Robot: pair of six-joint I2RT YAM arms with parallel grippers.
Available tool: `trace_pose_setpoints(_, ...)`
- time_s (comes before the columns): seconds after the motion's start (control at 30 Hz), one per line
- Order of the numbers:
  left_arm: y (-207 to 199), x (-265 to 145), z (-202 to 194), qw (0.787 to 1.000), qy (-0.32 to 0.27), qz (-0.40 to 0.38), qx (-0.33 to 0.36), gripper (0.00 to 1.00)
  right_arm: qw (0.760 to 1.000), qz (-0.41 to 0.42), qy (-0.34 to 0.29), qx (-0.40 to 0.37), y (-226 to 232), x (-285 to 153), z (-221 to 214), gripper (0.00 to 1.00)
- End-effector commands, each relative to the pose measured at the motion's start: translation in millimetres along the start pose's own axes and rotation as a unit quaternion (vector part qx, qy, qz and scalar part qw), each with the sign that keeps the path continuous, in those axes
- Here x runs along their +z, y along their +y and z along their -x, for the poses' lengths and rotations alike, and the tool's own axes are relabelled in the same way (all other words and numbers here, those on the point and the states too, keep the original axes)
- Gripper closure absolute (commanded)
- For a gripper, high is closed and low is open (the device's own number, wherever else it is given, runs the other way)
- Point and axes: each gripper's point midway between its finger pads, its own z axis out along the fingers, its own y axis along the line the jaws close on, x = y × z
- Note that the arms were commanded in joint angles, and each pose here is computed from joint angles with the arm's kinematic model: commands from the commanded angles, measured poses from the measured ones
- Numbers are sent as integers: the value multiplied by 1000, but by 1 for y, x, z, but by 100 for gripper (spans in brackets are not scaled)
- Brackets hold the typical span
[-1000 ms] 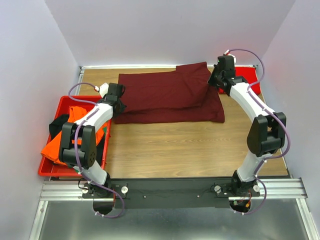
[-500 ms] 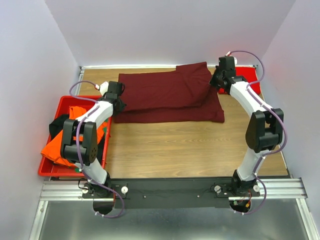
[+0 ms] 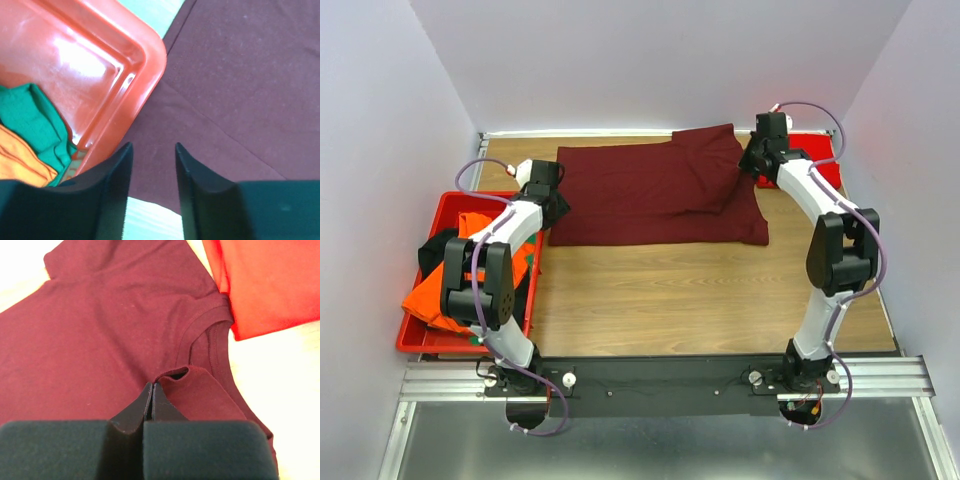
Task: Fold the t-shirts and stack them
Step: Fold the tshirt
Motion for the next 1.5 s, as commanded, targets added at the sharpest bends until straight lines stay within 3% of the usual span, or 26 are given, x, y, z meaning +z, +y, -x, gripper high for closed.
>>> trace_pose_setpoints(0.0,-9,-11,9,999,-15,-31,0,50,1000,1,2,2,-4,14,3,96)
trace_pose_setpoints(0.1,-6,-13,4,999,-13,-36,0,49,1000,0,8,2,-5,23,0,89)
trace_pose_setpoints(0.2,-2,-14,-5,999,-3,-41,-2,49,1000,3,8,2,-5,29,3,73)
trace_pose_setpoints(0.33,-4,-18,-14,998,0,-63,-6,60,1000,15,7,-5,2,30,8,53)
trace_pose_setpoints(0.43,-7,-19,-24,997,7,-75,-1,67,1000,18,2,-3,2,19,11,46)
trace_pose_setpoints(0.57,-10,-19,-31,997,10,-82,4,72,1000,-4,7,5,-14,-2,-3,45)
trace_pose_setpoints(0.63,-11,-20,-37,996,15,-86,2,73,999,-32,29,10,-34,-9,-32,45)
trace_pose_setpoints(0.93,0,-18,-48,997,11,-70,-22,73,992,-115,33,32,-97,-64,-90,45)
trace_pose_setpoints(1.2,-3,-4,-54,997,21,-62,-44,73,986,-139,73,52,-124,-56,-138,49)
trace_pose_setpoints(1.27,-2,-1,-54,997,20,-57,-44,74,986,-137,76,59,-125,-52,-142,54)
trace_pose_setpoints(1.47,18,6,-58,998,12,-8,-58,74,982,-152,87,70,-135,-44,-154,55)
